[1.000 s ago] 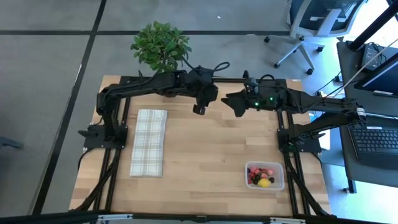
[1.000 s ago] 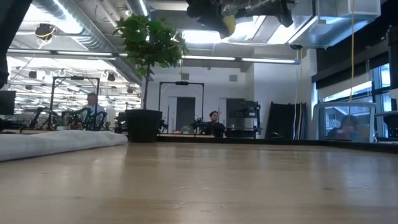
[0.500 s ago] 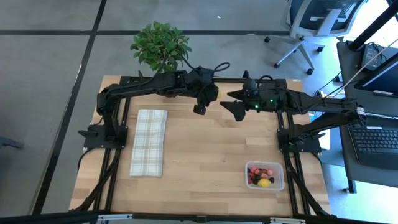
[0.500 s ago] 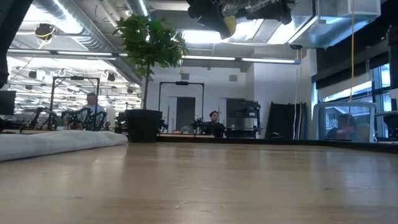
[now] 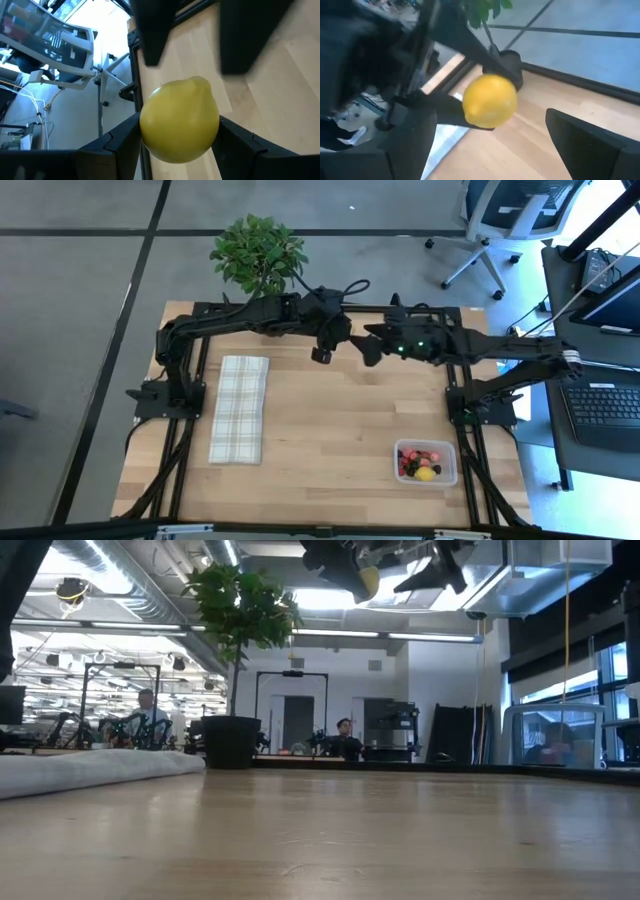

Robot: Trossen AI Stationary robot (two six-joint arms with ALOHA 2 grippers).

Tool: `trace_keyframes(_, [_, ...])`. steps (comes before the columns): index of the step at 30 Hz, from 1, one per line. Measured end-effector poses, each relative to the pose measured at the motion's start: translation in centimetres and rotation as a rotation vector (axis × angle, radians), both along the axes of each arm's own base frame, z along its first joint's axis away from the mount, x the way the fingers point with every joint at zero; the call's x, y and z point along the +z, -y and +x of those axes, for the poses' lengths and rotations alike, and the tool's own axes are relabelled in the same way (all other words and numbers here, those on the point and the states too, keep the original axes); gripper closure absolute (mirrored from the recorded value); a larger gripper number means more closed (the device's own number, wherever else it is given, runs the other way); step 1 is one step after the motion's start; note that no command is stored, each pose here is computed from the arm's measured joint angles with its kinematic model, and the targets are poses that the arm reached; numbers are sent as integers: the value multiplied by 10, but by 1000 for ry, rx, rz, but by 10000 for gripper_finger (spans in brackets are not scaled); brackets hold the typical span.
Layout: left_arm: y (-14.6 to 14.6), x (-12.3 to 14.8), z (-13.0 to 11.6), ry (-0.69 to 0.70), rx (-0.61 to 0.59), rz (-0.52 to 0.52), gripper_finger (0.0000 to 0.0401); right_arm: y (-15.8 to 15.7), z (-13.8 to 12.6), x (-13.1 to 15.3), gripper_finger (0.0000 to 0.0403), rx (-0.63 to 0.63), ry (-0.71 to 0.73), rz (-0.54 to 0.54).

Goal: Pick and placing Produce into tupperware
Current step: Put the yellow lemon into the transparent bin

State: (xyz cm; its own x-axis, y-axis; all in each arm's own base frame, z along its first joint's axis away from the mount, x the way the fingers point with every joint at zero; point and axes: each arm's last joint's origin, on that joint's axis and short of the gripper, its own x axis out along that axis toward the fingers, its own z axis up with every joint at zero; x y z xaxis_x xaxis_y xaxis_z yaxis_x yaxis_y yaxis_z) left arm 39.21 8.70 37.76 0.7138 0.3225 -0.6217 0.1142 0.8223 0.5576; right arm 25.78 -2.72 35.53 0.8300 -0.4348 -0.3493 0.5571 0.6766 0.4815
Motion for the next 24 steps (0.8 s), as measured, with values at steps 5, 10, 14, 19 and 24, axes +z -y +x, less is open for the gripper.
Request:
trace_keyframes(5, [0, 1, 0, 9, 4, 4, 203, 1, 16, -11, 29, -9, -17, 3])
trace_keyframes(10, [0, 1, 1, 9, 4, 3, 198, 3, 25, -12, 29, -25, 28, -9])
trace_keyframes(14, [0, 1, 1, 9, 4, 3, 202, 5, 28, -17, 29, -86, 1, -31])
trace_keyframes(19, [0, 1, 1, 12, 8, -2, 200, 6, 33, -20, 29, -137, 16, -37])
trace_keyframes(24, [0, 0, 1, 12, 13, -6, 200, 9, 37, -24, 33, -153, 15, -14])
